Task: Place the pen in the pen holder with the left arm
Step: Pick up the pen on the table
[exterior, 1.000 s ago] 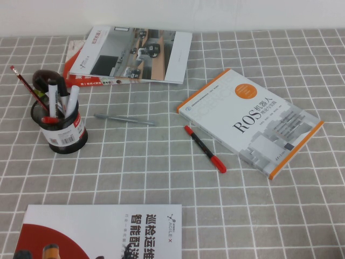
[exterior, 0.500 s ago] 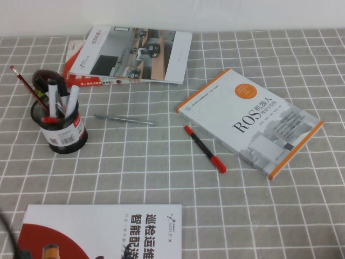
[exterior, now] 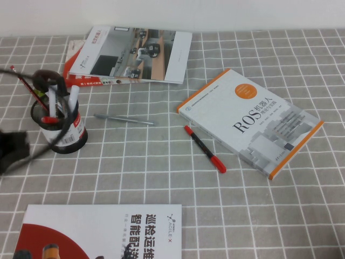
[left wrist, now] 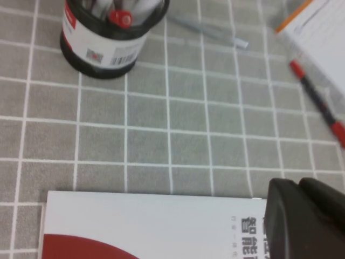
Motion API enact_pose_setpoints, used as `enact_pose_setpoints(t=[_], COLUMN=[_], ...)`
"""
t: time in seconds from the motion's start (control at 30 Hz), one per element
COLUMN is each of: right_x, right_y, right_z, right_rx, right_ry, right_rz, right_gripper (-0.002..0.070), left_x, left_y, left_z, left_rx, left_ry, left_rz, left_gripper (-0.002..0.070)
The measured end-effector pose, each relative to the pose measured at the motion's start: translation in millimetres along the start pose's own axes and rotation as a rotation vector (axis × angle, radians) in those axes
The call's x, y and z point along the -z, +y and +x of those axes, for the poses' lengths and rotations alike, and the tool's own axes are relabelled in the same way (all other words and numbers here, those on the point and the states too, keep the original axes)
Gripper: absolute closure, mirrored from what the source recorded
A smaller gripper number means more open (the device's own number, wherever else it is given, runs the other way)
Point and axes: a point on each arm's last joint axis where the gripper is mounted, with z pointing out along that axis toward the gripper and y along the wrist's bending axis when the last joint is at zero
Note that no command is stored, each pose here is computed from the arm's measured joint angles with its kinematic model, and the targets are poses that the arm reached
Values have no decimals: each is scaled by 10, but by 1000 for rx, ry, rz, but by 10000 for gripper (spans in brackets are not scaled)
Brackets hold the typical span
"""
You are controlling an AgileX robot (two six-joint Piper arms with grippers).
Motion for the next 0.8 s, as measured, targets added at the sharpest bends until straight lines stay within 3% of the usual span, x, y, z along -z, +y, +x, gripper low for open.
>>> enact_pose_setpoints(t=[0.23, 0.8], right_x=[0, 0], right_y=[0, 0], right_z=[0, 0], right_rx=[0, 0], right_ry=[0, 0], right_rz=[0, 0], right_gripper=[691, 691], left_x=[-387, -1555], left_y=[-50, -840], left_z=[-329, -622], left_rx=[-43, -294], left_ry=[128, 371], left_rz=[13, 94], left_gripper=[680, 680])
